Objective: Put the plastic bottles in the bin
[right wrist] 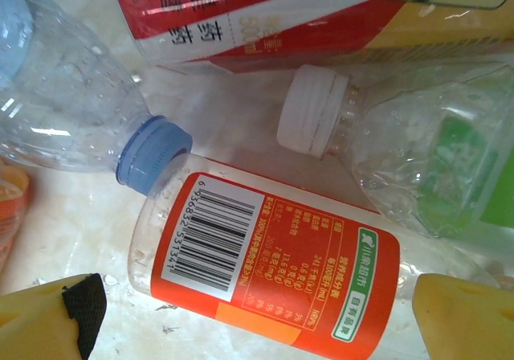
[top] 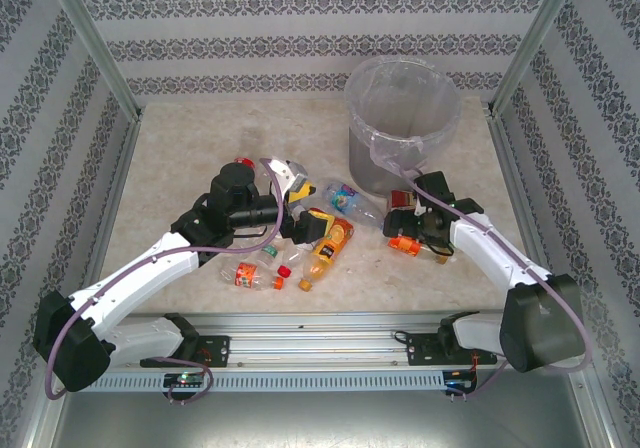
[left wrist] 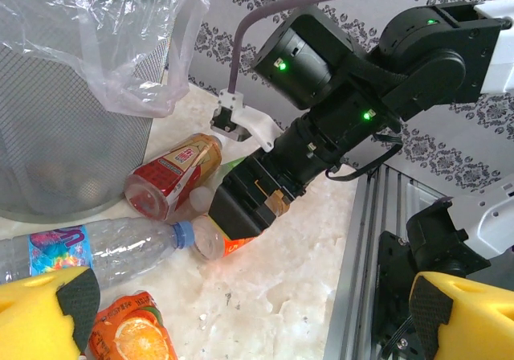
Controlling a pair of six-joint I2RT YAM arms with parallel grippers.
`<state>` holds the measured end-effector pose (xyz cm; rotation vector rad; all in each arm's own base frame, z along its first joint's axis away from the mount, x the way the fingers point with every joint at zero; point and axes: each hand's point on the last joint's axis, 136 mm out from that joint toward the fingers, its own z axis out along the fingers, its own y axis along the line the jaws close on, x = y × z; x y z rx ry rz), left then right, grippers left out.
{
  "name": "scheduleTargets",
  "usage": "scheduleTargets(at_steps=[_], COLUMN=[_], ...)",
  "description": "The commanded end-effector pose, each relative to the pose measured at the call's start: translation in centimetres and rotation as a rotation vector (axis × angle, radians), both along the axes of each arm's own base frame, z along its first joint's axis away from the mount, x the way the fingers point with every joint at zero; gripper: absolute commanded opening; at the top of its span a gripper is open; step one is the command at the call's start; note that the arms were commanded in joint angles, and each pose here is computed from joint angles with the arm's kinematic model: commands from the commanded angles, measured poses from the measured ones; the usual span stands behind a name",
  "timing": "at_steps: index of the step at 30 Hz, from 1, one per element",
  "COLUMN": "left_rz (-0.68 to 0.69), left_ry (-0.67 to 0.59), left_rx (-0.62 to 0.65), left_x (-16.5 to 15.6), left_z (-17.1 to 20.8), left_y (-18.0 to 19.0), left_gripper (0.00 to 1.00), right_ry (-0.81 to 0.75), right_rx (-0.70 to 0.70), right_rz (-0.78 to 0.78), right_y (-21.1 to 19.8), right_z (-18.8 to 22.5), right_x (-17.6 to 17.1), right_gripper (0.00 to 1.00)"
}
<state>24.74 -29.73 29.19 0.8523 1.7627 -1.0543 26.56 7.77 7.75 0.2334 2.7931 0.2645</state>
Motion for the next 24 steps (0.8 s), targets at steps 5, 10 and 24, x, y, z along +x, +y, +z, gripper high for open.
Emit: scheduleTargets(at_steps=[5,10,24], left_rz=[-0.025,-0.025,-0.031], left_ry=[-0.035,-0.037,-0.044], left_rx=[-0.003,-0.002,-0.004], left_x=[-0.4,-0.4,-0.6], left_z=[1.1,1.2,1.3], left_y=[-0.2,-0.2,-0.3], left_gripper=[1.00,1.00,1.00], right_ry=[0.019,0.043,-0.020], right_rx=[-0.019,-0.032,-0.082], right_rz=[0.033,0.074,0.106], right_y=[0.4,1.1,1.8], right_z=[-0.9,-1.3,0.1], right_x=[-0.8,-1.7,-2.9], right_gripper=[0.98,0.98,0.98])
